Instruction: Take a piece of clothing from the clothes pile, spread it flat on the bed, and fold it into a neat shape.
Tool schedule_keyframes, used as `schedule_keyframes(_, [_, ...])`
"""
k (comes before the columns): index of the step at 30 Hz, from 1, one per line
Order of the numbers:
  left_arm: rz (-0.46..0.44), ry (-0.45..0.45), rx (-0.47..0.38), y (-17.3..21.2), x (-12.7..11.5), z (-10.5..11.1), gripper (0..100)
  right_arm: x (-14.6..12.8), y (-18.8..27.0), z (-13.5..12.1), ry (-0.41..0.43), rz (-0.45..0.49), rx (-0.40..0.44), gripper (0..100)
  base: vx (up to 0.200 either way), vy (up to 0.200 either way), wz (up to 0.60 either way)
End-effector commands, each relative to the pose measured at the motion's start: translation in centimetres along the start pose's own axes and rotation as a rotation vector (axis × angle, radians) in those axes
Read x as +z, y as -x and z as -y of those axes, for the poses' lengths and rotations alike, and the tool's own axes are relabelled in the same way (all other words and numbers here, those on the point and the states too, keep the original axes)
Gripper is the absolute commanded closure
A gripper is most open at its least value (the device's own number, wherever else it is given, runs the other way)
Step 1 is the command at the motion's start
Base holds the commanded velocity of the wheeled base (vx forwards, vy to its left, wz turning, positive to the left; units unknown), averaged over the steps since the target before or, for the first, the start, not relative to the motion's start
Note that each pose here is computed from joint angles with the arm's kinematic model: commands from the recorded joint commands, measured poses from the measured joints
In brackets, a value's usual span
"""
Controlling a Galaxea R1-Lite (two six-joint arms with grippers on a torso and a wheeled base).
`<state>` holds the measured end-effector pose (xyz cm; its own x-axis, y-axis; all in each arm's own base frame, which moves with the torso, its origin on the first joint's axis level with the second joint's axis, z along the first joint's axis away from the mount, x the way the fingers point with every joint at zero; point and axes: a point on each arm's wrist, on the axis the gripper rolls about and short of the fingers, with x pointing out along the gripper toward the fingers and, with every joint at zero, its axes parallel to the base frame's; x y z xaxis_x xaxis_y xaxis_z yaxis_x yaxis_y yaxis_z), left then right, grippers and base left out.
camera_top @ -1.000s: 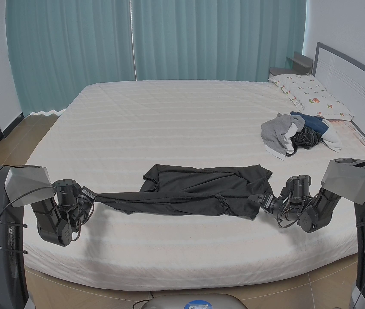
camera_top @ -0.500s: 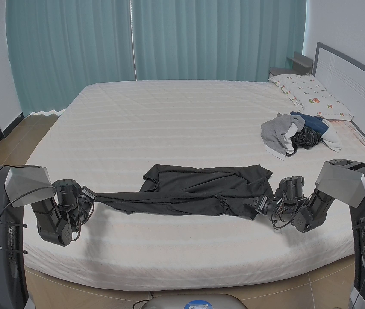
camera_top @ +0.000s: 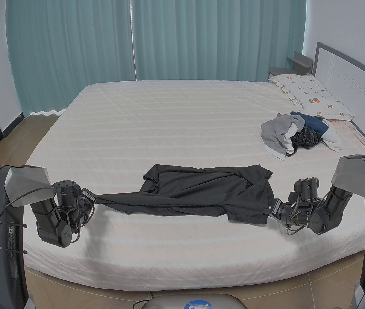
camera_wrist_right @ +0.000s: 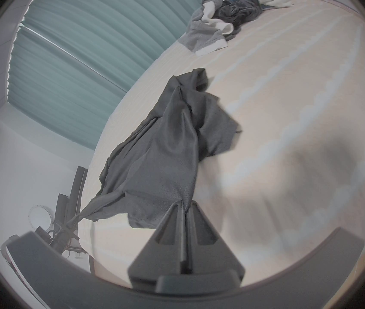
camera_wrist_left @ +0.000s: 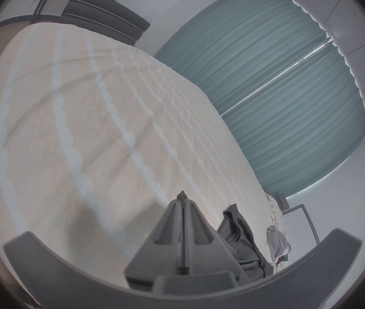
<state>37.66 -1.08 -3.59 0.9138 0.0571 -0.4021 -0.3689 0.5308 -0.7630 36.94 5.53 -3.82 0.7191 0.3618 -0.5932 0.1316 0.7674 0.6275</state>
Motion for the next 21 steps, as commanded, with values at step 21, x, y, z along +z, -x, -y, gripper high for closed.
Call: schedule_keyframes(21, [-0.384,-0.397,0.024,8.8,-6.3,-0.7,100,-1.7,13.2,5.0,0.002,-0.071,-0.207,100,0.0,0.0,0.0])
